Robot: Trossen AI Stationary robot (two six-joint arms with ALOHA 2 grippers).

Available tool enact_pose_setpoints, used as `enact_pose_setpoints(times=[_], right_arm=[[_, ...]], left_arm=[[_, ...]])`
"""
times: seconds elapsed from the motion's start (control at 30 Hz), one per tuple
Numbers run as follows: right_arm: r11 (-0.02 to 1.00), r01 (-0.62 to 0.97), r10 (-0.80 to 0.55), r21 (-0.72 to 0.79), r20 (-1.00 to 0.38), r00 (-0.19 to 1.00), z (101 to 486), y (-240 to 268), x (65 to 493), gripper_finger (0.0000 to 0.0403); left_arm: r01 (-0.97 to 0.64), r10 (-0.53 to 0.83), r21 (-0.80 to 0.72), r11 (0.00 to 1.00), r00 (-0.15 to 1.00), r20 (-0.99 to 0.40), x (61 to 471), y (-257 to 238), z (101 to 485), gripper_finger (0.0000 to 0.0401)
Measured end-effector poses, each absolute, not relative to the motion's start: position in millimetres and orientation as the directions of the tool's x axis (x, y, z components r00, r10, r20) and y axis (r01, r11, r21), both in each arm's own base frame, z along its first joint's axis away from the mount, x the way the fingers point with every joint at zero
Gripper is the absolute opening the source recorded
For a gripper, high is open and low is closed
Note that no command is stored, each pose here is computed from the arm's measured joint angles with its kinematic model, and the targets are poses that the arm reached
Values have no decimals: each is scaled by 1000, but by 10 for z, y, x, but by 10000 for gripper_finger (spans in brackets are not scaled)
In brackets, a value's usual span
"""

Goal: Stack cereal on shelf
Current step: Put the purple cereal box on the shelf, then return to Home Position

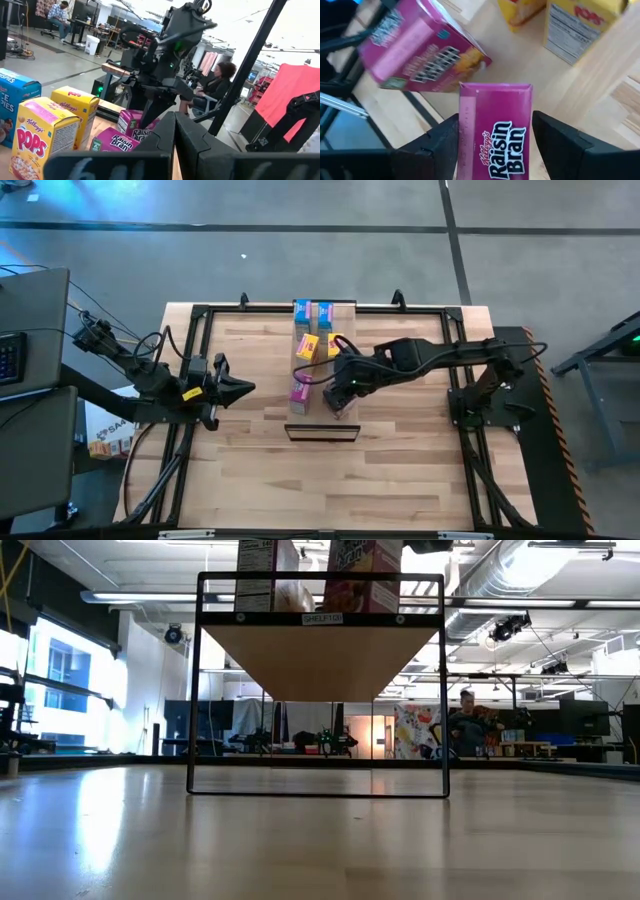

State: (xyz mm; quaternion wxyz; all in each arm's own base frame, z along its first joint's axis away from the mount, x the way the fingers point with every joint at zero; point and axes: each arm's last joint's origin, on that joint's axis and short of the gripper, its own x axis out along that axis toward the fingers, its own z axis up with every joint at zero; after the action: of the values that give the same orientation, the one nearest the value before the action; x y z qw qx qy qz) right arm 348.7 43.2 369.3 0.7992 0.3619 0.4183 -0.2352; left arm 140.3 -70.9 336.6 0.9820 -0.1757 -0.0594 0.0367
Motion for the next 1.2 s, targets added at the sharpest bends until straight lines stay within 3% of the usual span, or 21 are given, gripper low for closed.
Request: enact_pose_setpoints(times=[0.4, 0.67, 0.97, 1.1, 1.2], right_arm=[[642, 638, -70, 425, -796, 601, 3821, 374, 3446, 225], [671, 596, -106, 442, -738, 666, 4099, 278, 3194, 225], [774, 566, -196, 284, -742, 641, 4294, 408, 2749, 222], [794, 573, -235, 204, -767, 598, 4326, 464, 2537, 191], [808, 569, -260, 151, -775, 576, 4366, 468, 2375, 143]], left_arm=[[-53, 93, -347, 936, 991, 101, 1403, -709, 3362, 0], [-57, 93, -322, 945, 991, 99, 1403, -709, 3361, 0], [-77, 135, -345, 935, 980, 147, 1307, -604, 3442, 0], [-4, 71, -342, 940, 980, 184, 1291, -506, 3479, 0], [87, -30, -320, 943, 984, 178, 1368, -429, 3457, 0]])
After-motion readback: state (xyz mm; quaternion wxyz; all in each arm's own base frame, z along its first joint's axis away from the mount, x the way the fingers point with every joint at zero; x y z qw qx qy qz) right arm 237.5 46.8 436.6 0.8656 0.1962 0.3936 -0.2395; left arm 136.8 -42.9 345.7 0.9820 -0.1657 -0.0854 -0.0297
